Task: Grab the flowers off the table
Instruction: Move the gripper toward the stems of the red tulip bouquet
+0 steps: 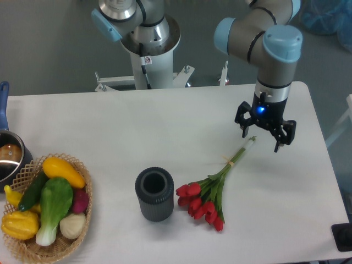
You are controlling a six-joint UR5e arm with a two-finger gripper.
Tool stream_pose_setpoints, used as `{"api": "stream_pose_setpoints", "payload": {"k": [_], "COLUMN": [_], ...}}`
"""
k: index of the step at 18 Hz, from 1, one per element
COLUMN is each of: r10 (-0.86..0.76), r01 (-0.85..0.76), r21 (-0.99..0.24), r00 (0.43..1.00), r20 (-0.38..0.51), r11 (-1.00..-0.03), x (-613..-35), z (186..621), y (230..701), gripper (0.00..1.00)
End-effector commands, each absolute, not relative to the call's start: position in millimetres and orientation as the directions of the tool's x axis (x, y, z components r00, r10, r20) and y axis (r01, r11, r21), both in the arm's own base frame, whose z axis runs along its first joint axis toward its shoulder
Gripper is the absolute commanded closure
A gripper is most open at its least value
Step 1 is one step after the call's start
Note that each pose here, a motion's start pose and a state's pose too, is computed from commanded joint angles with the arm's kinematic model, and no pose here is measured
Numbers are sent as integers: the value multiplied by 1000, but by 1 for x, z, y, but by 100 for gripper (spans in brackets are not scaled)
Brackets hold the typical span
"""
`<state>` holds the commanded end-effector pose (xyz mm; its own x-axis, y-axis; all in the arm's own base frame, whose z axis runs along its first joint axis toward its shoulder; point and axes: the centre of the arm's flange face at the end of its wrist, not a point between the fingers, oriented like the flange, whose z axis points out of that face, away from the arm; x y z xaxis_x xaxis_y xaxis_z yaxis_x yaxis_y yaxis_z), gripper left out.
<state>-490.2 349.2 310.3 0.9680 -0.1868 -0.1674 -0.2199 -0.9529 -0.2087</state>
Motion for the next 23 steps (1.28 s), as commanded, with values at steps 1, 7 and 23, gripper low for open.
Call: {"api": "stream_pose_setpoints", "payload": {"k": [1, 7, 23], "r10": [-190, -225, -307], "r01": [-221, -239, -312], "r21": [-207, -197, -85], "r00": [969, 970, 950], "r20": [-156, -92, -62], "r11": [-953, -951, -946], "x": [-487, -474, -465], "z": [305, 268, 221], "y": [349, 376, 416], "gripper": [0, 0, 0]}}
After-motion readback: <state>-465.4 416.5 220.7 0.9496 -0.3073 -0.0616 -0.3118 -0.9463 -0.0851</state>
